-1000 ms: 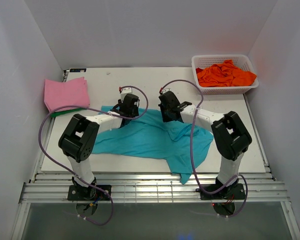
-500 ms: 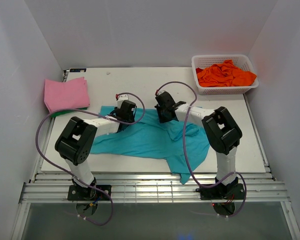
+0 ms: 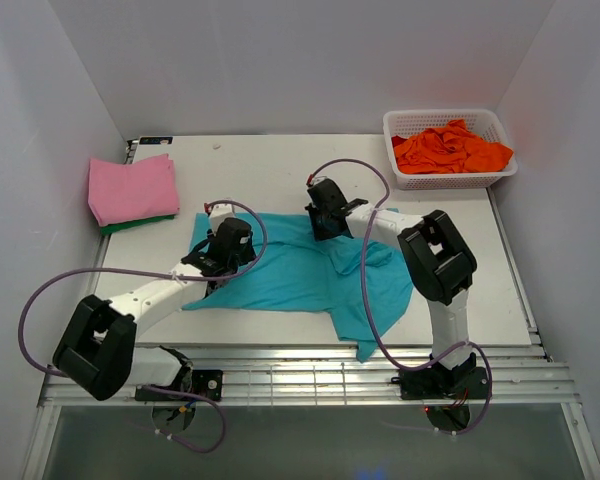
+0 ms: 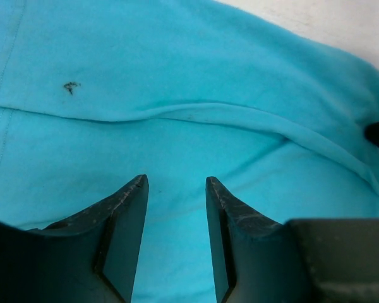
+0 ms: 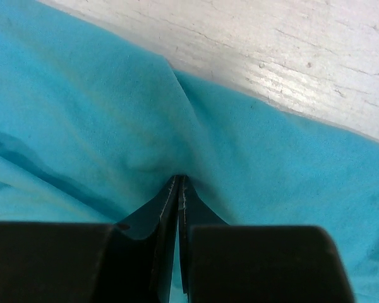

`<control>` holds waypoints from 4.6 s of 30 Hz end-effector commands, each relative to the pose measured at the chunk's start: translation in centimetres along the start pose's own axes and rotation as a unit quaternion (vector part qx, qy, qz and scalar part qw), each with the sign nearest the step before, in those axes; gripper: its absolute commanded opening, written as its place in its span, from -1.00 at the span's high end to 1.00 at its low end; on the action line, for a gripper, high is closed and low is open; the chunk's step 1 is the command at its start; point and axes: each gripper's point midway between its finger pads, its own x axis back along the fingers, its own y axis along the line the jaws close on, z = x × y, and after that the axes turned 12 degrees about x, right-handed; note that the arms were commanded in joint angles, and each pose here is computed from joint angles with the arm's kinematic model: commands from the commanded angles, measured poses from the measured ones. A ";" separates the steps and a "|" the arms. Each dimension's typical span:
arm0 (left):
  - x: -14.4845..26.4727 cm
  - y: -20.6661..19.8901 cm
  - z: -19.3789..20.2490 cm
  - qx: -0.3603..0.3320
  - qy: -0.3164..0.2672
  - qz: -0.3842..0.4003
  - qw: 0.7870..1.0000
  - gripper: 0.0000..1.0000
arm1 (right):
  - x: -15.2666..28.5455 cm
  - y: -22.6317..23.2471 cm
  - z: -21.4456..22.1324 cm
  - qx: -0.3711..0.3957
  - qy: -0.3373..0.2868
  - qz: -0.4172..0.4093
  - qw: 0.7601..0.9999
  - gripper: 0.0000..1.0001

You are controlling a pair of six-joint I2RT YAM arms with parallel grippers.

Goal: Fold and stack the t-shirts
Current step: Fold the tshirt

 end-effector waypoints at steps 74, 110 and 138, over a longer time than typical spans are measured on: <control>-7.0 -12.7 4.0 -0.056 0.022 0.108 0.992 0.01 | -2.1 -0.8 2.5 0.006 0.060 0.006 0.998 0.85; -6.9 -3.9 -3.4 -0.020 -0.056 -0.034 0.998 -0.06 | -1.8 -1.0 3.1 0.009 0.073 0.008 0.997 0.85; -13.1 5.1 -2.5 0.036 0.014 -0.116 0.993 0.01 | -0.5 -2.3 5.0 0.011 0.094 0.032 0.995 0.85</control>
